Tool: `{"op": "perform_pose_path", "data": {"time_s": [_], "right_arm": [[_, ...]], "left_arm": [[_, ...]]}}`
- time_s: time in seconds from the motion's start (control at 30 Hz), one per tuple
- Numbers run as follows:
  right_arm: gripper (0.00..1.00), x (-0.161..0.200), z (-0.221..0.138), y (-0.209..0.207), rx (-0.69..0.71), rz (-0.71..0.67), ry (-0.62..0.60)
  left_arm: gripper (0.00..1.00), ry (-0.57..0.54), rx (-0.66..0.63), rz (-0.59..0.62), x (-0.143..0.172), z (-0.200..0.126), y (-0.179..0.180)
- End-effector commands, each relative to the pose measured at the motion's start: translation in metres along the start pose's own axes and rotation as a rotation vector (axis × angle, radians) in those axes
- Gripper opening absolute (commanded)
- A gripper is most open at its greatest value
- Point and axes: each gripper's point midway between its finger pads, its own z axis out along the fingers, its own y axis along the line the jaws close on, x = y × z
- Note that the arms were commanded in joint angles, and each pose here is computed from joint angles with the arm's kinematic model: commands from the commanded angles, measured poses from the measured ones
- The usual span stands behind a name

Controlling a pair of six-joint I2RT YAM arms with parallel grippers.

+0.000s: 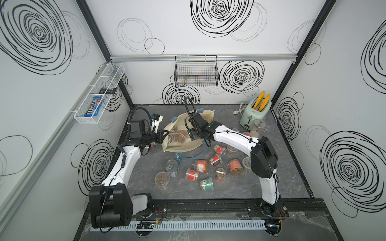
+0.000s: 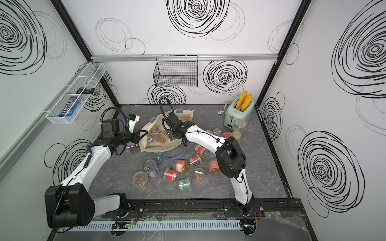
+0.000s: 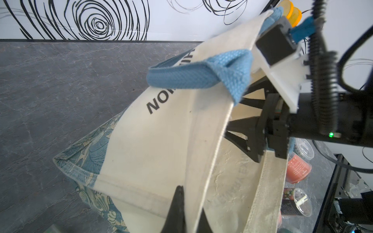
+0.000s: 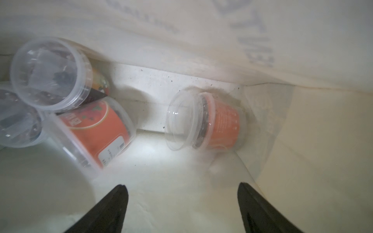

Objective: Take out the seed jars from the canvas bag
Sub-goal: Pick up the seed jar from the canvas bag.

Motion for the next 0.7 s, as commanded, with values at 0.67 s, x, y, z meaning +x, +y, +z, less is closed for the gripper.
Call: {"op": "perform_pose_path", "data": {"time_s": [0.67], "right_arm": [[0.99, 0.002, 0.086, -0.055, 0.222, 0.174, 0.032]], "left_arm": [[0.00, 0.026, 0.123, -0.020, 0.000, 0.003, -0.027]]}}
